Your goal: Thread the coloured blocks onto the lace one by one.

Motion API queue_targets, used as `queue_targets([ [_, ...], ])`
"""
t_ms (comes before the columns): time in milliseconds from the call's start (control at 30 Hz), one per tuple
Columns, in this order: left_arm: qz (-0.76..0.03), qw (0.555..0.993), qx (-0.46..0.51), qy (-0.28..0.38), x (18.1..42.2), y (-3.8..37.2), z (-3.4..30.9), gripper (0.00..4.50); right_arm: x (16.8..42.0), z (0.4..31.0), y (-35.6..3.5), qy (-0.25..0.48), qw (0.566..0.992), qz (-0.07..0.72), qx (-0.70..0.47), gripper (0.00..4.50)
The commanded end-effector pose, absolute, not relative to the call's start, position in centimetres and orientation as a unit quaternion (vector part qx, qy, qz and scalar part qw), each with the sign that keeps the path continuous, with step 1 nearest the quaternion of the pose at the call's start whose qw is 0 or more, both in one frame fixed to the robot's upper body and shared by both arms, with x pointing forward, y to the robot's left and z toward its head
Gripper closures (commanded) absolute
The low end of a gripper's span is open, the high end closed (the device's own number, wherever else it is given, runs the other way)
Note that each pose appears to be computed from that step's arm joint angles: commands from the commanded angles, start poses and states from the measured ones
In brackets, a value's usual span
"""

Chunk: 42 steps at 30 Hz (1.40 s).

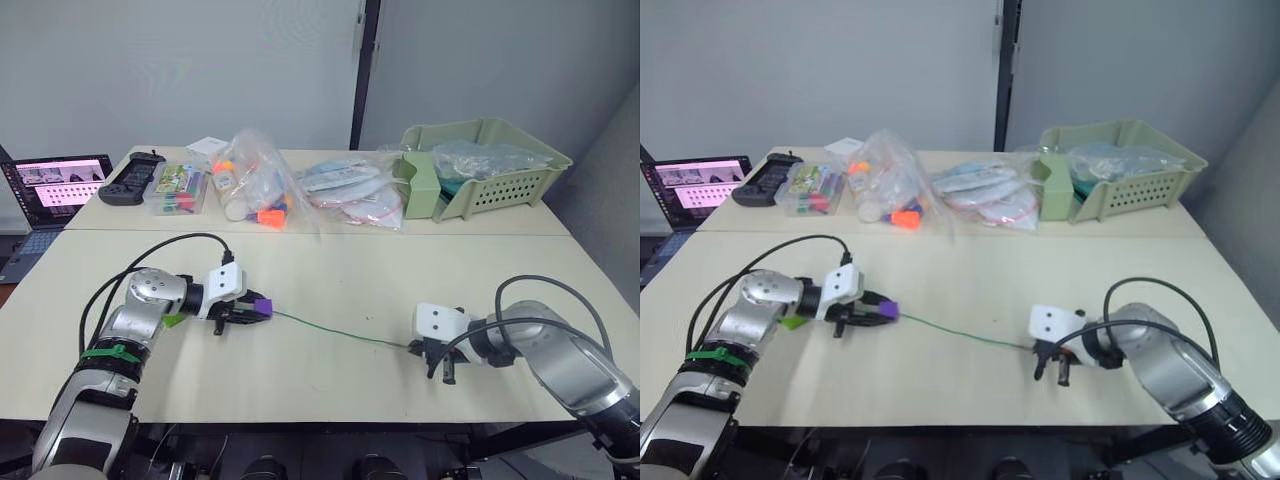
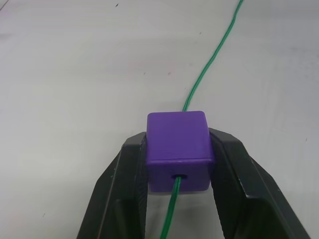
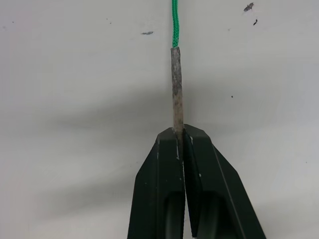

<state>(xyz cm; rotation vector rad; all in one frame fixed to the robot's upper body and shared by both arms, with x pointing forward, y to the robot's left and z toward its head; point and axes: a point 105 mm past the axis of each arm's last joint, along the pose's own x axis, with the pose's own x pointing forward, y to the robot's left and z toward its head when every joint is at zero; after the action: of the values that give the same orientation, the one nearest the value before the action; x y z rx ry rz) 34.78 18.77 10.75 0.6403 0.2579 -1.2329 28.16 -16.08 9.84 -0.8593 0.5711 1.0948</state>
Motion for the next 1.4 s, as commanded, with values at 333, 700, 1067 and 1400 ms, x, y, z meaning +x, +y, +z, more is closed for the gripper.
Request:
queue_targets([
  [333,-0.546,0.767,0.282,0.185,33.7,23.9,9.6,3.30,28.9,11.0,-15.9,0.241,0.723,0.505,-0.405,4.50],
  [700,-0.580,0.747,0.284,0.159,33.0,24.3,15.2,0.02,28.5,11.4,-16.1,0.247,0.711,0.520,-0.403,4.50],
  [1067,-0.598,0.662,0.403,0.205,34.6,22.2,15.2,0.02,28.8,11.3,-15.2,0.240,0.718,0.525,-0.390,4.50],
  [1400,-0.615,0.603,0.449,0.238,35.4,20.7,13.4,0.02,28.5,11.2,-15.1,0.240,0.726,0.517,-0.385,4.50],
])
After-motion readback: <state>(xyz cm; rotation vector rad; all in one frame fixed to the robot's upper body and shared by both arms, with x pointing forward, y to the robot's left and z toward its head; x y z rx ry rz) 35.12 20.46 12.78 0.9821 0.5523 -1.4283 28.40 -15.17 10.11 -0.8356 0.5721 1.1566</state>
